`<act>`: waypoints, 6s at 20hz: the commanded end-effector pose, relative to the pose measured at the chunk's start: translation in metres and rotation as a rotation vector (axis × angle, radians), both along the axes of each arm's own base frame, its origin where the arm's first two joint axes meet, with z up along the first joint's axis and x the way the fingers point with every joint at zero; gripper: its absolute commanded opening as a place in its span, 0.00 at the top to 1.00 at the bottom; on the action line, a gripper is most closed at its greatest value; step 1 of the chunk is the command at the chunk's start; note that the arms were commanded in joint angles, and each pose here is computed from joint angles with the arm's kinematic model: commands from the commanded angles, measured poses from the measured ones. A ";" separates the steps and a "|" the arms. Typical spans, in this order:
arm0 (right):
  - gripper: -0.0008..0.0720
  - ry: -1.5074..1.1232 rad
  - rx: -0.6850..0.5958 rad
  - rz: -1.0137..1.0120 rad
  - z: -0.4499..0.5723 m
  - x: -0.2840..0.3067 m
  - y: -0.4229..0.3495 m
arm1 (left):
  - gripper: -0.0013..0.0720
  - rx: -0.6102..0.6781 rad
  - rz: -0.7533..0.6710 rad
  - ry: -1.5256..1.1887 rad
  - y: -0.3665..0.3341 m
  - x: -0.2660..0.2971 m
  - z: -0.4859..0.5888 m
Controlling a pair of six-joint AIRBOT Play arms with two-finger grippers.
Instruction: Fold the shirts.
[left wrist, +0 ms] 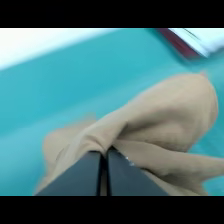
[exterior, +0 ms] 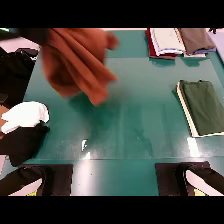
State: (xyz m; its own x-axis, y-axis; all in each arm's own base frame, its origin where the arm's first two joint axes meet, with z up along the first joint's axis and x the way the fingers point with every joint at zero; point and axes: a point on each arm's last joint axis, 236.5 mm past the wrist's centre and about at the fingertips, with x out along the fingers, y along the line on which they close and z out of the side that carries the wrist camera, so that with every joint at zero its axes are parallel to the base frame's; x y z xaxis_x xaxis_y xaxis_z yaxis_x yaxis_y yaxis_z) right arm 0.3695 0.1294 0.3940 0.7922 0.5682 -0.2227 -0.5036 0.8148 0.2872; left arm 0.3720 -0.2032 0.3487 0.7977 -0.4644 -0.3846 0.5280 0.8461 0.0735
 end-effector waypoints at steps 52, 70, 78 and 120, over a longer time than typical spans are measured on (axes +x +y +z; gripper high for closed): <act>0.62 1.277 -0.058 0.064 -0.493 -0.135 0.046 | 0.95 -0.235 0.118 0.739 0.023 0.096 -0.300; 0.96 -0.057 -0.138 -0.284 0.004 -0.087 -0.078 | 0.95 -0.262 0.101 -0.483 0.106 -0.127 0.192; 0.96 0.033 -0.190 -0.346 0.013 -0.089 -0.105 | 0.95 -0.188 0.175 -0.516 0.124 -0.124 0.199; 0.50 0.692 -0.165 -0.007 -0.267 -0.022 0.012 | 0.24 -0.282 0.375 1.174 0.109 -0.104 -0.421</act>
